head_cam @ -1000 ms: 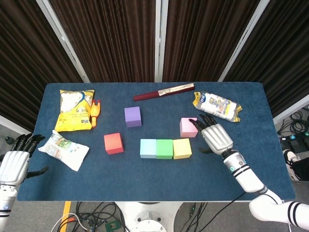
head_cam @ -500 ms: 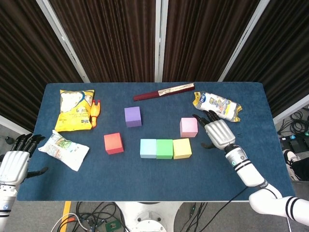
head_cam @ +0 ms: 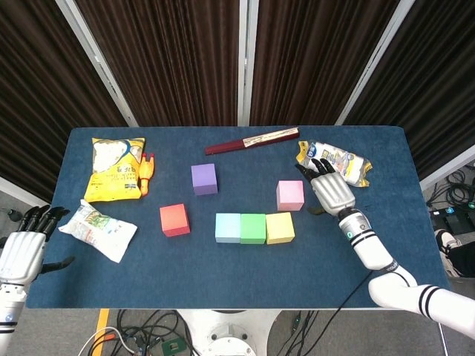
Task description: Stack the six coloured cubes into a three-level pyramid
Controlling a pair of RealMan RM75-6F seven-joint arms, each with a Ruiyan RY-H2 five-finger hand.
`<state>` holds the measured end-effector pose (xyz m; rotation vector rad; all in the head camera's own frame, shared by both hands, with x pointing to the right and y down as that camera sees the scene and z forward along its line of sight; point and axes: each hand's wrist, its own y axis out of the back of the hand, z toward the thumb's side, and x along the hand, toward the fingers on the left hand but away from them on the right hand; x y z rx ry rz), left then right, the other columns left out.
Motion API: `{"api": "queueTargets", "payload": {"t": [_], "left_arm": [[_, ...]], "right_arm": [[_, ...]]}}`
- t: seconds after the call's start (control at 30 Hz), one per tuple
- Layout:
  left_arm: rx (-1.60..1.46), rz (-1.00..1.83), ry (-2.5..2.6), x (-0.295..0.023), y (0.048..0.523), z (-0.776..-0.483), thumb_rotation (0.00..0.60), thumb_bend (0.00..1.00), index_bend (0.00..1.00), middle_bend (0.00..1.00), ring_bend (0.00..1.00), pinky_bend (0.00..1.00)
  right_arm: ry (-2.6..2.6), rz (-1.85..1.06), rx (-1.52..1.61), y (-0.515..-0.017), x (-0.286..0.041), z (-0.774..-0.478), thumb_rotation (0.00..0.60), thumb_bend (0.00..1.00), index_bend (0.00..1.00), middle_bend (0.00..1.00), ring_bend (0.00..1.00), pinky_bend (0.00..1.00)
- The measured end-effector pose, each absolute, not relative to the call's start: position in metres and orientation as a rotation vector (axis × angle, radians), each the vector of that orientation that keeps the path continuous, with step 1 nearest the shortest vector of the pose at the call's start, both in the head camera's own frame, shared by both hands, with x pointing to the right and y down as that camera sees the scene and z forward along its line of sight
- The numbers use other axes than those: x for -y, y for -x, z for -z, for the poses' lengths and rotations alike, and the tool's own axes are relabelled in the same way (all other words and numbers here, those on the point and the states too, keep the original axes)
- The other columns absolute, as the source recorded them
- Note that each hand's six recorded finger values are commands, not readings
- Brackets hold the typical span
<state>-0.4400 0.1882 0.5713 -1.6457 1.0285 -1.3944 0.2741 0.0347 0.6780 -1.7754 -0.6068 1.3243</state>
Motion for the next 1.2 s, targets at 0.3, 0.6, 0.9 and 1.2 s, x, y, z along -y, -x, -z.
{"api": "queueTargets", "payload": {"t": [0.3, 0.6, 0.9, 1.2], "left_arm": [[-1.029, 1.396, 1.646, -0.188, 0.440, -0.572, 0.600, 0.00, 0.17, 0.13, 0.06, 0.08], [-1.035, 1.406, 1.644, -0.189, 0.443, -0.573, 0.600, 0.00, 0.17, 0.13, 0.06, 0.08], [-1.034, 1.397, 1.641, -0.188, 0.443, -0.572, 0.600, 0.00, 0.17, 0.13, 0.06, 0.08], [-1.025, 1.387, 1.646, -0.186, 0.440, -0.572, 0.600, 0.00, 0.17, 0.13, 0.06, 0.08]], "right_arm": [[1.786, -1.364, 0.556, -0.259, -0.025, -0.702, 0.600, 0.09, 0.02, 0.24, 0.00, 0.00], [1.805, -1.378, 0.545, -0.251, -0.024, -0.715, 0.600, 0.20, 0.23, 0.39, 0.04, 0.00], [1.835, -1.277, 0.625, -0.239, -0.020, -0.685, 0.600, 0.24, 0.26, 0.43, 0.08, 0.00], [1.898, -1.140, 0.655, -0.208, -0.027, -0.637, 0.600, 0.24, 0.26, 0.45, 0.08, 0.00]]}}
